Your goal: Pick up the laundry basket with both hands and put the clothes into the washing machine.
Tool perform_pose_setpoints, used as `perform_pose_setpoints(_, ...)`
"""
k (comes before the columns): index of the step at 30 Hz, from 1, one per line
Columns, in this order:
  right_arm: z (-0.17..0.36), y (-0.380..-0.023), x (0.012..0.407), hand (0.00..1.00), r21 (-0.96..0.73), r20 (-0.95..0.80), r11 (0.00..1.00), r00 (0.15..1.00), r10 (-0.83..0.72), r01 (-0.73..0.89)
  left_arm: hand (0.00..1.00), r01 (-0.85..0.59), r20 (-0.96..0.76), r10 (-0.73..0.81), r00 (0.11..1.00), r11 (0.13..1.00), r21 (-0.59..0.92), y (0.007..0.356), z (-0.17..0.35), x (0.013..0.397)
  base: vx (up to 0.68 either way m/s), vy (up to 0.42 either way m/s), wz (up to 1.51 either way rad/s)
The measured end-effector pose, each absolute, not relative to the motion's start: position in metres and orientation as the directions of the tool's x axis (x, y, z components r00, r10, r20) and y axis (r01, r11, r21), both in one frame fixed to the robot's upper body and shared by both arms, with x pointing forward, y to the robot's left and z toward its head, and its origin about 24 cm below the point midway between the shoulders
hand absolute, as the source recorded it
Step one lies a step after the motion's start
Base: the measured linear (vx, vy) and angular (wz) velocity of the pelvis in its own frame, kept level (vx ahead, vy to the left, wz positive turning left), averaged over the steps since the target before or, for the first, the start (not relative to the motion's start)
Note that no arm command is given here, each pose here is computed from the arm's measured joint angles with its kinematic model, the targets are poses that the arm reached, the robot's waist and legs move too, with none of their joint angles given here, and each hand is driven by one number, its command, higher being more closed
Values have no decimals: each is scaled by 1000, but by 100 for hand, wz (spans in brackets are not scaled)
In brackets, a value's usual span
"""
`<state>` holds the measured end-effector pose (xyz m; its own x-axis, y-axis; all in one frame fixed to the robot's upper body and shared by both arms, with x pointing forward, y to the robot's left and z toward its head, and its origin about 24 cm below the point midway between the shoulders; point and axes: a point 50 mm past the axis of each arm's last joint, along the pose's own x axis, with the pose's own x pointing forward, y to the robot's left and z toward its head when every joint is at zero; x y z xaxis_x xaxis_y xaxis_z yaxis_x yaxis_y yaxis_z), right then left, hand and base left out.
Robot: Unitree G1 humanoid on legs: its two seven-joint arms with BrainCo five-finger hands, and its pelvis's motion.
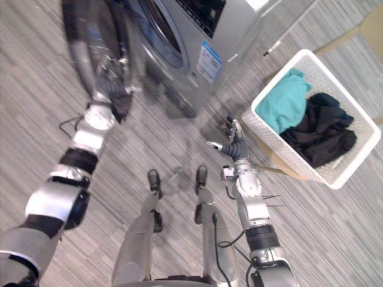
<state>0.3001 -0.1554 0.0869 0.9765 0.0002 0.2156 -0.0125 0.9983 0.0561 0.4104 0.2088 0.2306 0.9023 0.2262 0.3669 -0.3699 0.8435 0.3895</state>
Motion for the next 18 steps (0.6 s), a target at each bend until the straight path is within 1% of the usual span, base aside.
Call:
perform_pose_setpoints(3, 87, -166, 283, 0, 70, 245, 997, 969, -35, 18, 0, -434, 421, 274, 865, 829, 352, 223, 254, 408, 17, -21, -9)
perform_pose_setpoints(7, 94, -170, 268, 0, 77, 286, 997, 957, -50, 29, 0, -480, 419, 340, 842, 826, 294, 238, 258, 404, 13, -7, -1)
perform_pose_setpoints(11, 100, -176, 254, 0, 86, 327, 995, 942, -79, 53, 0, -491, 400, 377, 835, 840, 233, 239, 255, 404, 6, 0, -1)
perform_pose_setpoints(13, 102, -176, 254, 0, 94, 336, 994, 938, -87, 58, 0, -487, 402, 377, 835, 847, 216, 240, 244, 400, 23, -7, -4)
perform_pose_setpoints(14, 102, -179, 253, 0, 101, 340, 992, 935, -103, 73, 0, -471, 396, 366, 842, 856, 212, 236, 232, 396, 0, 0, 0)
perform_pose_setpoints(16, 101, -182, 252, 0, 99, 336, 991, 934, -120, 92, 0, -432, 353, 344, 870, 877, 212, 226, 201, 391, 11, -7, 3)
perform_pose_setpoints(18, 100, -182, 252, 0, 94, 333, 991, 935, -123, 97, 0, -397, 271, 336, 902, 892, 216, 219, 161, 383, 27, -16, 5)
